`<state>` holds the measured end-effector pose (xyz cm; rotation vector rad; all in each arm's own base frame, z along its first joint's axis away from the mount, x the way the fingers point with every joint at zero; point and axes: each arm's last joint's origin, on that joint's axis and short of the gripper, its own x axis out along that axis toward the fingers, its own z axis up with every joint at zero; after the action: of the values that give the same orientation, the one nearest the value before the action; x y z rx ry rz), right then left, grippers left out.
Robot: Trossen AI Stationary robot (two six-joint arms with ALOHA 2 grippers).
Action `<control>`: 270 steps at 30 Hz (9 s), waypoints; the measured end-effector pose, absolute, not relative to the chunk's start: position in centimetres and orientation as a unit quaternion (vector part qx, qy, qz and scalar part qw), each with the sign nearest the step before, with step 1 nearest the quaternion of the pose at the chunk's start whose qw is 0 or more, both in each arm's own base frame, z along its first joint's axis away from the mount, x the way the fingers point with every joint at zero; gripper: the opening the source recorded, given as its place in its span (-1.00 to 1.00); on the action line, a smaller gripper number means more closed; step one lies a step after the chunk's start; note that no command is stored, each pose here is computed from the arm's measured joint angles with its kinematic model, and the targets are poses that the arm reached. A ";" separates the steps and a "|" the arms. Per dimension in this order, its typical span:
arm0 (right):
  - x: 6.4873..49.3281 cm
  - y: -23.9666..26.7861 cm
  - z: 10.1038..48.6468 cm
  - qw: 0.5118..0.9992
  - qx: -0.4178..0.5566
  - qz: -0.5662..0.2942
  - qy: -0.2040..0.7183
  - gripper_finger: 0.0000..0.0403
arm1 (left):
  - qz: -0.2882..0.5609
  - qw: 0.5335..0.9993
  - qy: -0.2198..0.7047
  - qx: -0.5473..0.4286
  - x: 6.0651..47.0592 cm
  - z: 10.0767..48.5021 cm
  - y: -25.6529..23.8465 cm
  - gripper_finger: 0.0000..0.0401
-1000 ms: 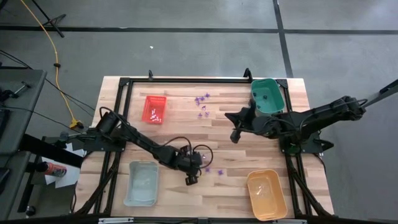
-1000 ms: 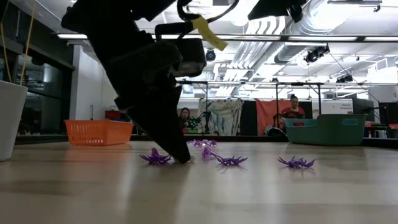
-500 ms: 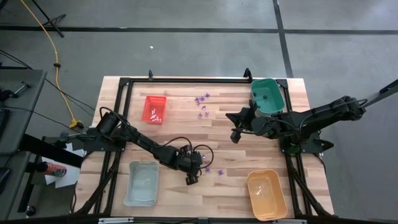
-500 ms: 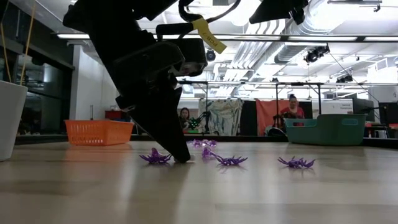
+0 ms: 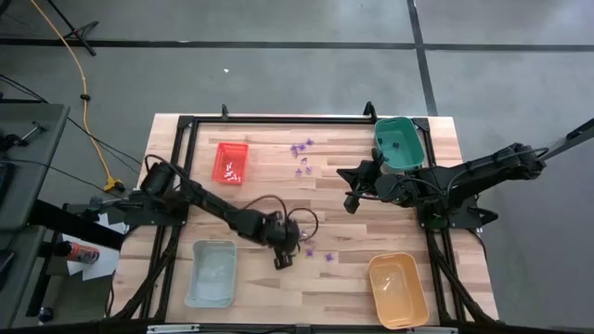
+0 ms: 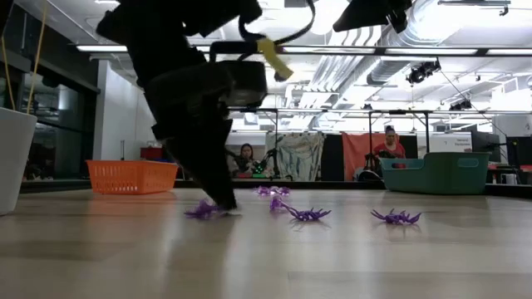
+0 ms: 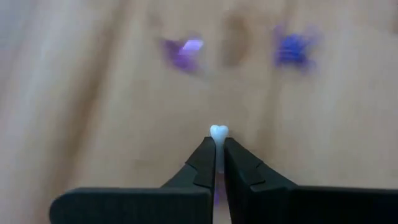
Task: Sort Halloween decoration
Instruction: Put the white bone toy into the orange bin, then put the violet hat toy into the gray bin
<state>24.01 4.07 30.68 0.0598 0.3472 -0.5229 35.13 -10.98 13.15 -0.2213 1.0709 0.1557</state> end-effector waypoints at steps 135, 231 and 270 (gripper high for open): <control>28.0 2.7 31.8 0.986 0.116 -0.102 0.058 -1.00 | 0.352 0.826 0.288 -0.333 17.7 24.2 11.9 -0.35; 38.4 6.0 16.1 0.833 -0.139 0.196 0.499 -0.33 | 0.049 0.990 -0.059 -0.114 22.4 33.2 -2.4 -1.00; 39.6 6.1 13.9 0.846 -0.133 0.161 0.491 -0.99 | 0.054 0.989 -0.070 -0.118 21.8 33.6 -2.2 -1.00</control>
<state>39.63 6.14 13.94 -0.2799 1.0364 0.3397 21.84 -2.24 33.64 -0.2375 -0.1414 0.1077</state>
